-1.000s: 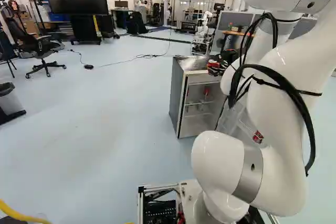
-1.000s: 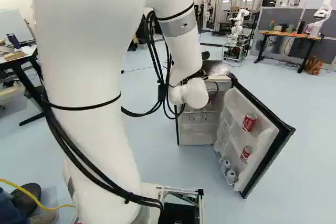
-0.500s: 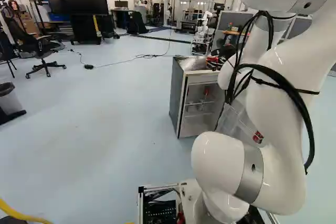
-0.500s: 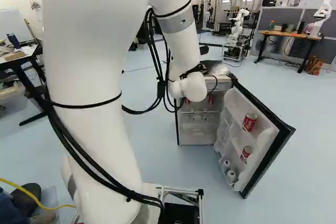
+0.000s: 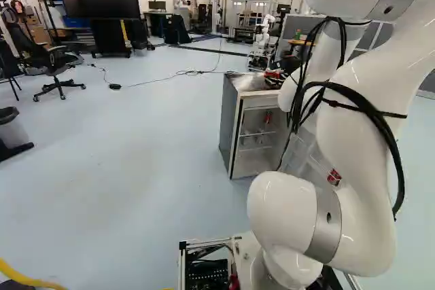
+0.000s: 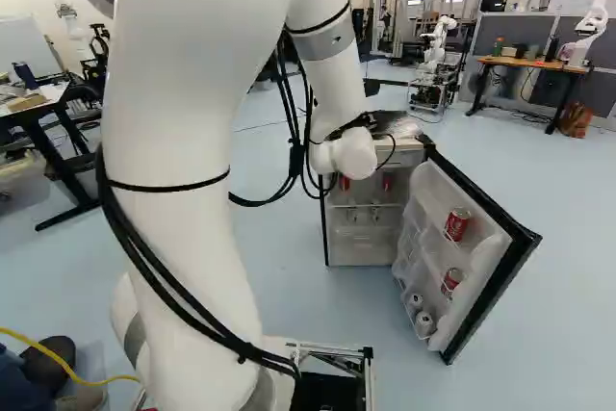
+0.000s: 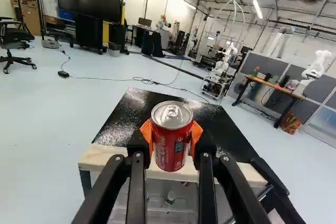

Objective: Grab a drink from the fridge

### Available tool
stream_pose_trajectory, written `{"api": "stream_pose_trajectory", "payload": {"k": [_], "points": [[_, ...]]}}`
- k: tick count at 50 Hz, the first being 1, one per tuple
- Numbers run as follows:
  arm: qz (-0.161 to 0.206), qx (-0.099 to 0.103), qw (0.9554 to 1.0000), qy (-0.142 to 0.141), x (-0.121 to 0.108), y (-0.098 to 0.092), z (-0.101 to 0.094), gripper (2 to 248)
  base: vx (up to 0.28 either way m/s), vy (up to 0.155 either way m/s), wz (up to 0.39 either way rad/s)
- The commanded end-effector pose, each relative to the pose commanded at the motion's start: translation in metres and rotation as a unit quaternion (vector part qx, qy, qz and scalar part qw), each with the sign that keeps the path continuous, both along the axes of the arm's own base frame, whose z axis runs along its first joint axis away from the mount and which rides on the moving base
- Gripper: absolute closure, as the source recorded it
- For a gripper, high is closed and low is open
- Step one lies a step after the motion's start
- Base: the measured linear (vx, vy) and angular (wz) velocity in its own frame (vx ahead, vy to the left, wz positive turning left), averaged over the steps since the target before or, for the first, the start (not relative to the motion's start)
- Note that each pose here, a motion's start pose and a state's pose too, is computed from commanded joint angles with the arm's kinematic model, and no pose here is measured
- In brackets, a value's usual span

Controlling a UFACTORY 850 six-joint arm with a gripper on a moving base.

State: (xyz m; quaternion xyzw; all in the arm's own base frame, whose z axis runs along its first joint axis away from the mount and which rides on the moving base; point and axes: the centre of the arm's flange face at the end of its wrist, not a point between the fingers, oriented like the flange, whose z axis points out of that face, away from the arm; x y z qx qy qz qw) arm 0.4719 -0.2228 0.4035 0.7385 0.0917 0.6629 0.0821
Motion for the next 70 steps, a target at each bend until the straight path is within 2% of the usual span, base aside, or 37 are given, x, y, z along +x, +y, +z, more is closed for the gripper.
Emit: {"api": "stream_pose_trajectory", "payload": {"k": [70], "points": [[-0.022,0.015,0.9983,0.053,0.076,0.012,-0.019,158,0.0,0.0,0.0]]}}
